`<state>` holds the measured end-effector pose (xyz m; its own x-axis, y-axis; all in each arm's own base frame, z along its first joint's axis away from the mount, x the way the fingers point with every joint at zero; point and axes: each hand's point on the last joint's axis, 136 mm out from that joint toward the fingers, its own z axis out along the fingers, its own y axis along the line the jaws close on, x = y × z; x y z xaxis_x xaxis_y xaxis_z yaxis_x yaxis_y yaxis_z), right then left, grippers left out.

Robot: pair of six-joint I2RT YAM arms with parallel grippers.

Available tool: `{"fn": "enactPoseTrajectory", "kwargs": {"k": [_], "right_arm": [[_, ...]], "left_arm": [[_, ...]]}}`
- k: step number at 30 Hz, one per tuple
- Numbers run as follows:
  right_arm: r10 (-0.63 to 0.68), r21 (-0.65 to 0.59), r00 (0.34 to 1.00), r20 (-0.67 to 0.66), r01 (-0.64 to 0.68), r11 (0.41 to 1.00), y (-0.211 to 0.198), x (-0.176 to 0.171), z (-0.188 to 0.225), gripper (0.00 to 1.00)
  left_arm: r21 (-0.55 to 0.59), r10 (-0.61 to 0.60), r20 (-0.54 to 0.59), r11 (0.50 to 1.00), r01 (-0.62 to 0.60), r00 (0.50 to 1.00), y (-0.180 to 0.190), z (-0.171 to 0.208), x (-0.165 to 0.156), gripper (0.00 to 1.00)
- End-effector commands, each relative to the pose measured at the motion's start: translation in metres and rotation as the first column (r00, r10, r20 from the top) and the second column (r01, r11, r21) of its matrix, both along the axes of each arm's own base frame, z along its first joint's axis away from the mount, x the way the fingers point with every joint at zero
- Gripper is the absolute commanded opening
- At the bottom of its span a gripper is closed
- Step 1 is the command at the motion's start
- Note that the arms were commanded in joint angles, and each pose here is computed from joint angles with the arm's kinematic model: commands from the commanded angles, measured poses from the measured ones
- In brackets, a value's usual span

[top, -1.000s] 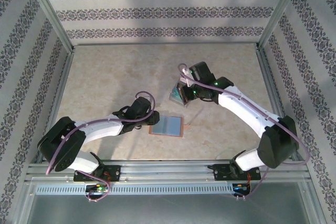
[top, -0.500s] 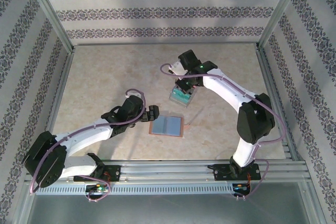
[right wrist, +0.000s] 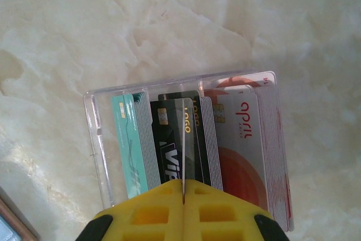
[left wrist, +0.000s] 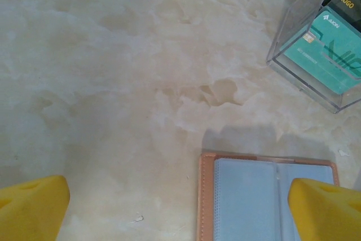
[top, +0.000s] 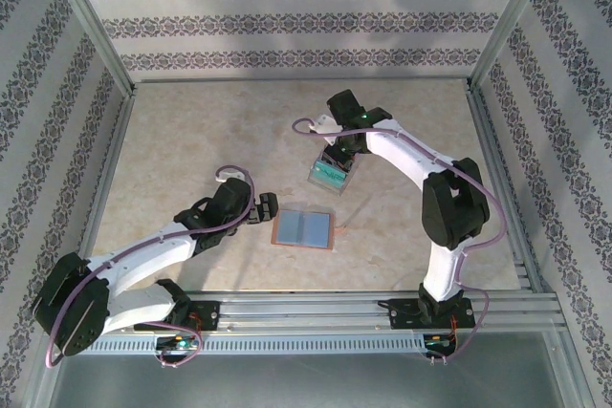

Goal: Take the credit cards out of the card holder

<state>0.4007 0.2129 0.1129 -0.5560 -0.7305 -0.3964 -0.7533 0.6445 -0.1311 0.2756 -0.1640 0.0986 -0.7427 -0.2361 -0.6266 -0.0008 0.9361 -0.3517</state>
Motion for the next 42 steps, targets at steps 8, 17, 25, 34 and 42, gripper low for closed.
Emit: {"fn": "enactPoseTrajectory", "kwargs": {"k": [8,17,25,34,42], "right_arm": [[0.025,-0.039,1.000,0.008,-0.025,0.999,-0.005,0.014,-0.007,0.00],[0.041,-0.074,0.999,0.000,-0.040,0.996,-0.008,0.017,-0.013,0.03],[0.037,-0.082,0.999,-0.032,-0.040,0.996,-0.013,0.011,-0.023,0.04],[0.008,-0.076,1.000,-0.027,-0.010,0.997,-0.015,0.012,-0.020,0.20],[-0.074,-0.004,0.997,0.009,0.074,0.997,-0.011,0.008,0.009,0.24]], "left_arm": [[0.012,0.060,-0.017,0.998,-0.059,0.998,0.017,-0.005,-0.003,0.99],[0.001,0.066,-0.024,0.998,-0.066,0.998,0.018,-0.007,-0.003,0.99],[-0.003,0.070,-0.021,0.998,-0.070,0.997,0.019,-0.005,-0.003,0.99],[-0.006,0.070,-0.021,0.997,-0.071,0.997,0.020,-0.005,-0.003,0.99],[-0.006,0.078,-0.017,0.997,-0.078,0.997,0.023,-0.004,-0.002,0.99]]}}
